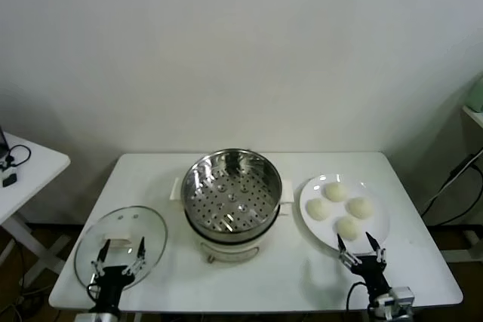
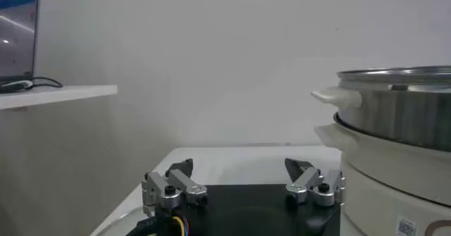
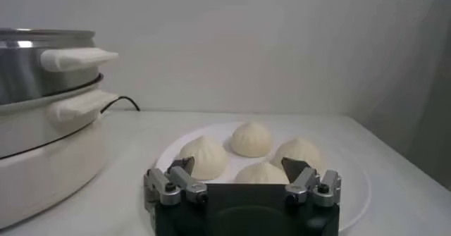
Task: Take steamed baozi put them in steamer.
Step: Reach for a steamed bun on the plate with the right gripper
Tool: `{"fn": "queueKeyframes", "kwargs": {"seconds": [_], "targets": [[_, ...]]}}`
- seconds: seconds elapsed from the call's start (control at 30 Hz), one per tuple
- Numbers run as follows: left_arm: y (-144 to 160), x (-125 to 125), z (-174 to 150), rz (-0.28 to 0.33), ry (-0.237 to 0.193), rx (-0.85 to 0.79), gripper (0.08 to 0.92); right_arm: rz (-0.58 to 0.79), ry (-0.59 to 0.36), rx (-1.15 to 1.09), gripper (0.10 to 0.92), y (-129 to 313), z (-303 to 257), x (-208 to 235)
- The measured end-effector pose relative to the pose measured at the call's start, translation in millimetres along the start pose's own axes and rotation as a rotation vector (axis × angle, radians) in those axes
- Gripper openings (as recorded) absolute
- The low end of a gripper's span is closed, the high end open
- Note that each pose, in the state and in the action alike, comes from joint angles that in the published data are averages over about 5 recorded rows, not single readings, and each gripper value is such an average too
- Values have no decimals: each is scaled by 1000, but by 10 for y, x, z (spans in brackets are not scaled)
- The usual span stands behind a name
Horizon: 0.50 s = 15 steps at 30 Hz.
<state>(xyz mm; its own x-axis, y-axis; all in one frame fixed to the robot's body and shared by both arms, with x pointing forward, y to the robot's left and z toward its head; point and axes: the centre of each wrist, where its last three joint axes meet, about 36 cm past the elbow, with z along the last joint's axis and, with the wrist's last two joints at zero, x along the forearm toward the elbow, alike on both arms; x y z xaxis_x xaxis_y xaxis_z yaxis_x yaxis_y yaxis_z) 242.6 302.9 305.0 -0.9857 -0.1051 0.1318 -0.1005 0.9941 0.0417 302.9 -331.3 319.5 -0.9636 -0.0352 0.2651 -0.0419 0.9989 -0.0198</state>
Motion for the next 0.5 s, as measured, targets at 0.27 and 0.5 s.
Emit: {"fn": "queueKeyframes", "kwargs": {"seconds": [0.27,0.5], "targets": [[24,-25,-29,5,-6,-6,823,5,10,45,823,-286,-445,-357],[55,-37,-34,10,-10,-9,823,-64,59,196,823,-596,-1020,-834]]}}
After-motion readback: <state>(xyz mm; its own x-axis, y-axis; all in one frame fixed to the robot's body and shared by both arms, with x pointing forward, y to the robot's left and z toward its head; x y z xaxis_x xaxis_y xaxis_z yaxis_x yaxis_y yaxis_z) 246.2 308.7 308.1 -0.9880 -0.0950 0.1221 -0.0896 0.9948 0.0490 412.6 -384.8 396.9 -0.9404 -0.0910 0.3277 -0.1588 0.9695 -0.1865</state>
